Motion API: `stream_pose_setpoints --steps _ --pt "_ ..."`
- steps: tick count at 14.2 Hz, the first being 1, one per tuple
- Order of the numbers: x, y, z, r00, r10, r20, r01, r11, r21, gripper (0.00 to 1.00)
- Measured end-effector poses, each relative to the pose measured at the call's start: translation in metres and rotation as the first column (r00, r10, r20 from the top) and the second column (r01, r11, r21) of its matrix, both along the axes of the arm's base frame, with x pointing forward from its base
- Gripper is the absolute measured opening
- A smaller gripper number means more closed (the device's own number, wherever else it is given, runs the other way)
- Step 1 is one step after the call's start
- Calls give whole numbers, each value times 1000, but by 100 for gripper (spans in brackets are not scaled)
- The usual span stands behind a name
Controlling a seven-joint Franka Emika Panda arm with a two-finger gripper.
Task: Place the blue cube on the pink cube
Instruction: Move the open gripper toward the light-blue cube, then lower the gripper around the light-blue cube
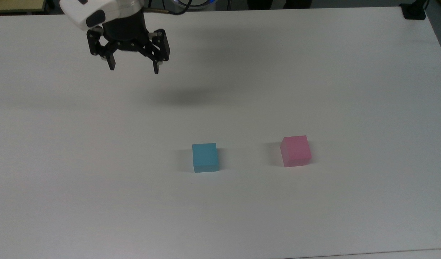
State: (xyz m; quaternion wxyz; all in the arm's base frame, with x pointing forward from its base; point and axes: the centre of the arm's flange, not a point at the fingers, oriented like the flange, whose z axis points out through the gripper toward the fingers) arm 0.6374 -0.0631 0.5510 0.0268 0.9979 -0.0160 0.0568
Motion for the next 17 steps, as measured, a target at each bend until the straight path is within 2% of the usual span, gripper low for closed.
stream_pose_setpoints --steps 5,10,13,17 --pt "21 6 -31 1000 16 20 -16 1000 1 100" --pt "45 53 -74 995 91 34 -91 996 4 100" --pt "63 79 -116 992 129 3 -129 992 7 100" --pt "79 98 -141 987 159 -13 -159 987 -4 100"
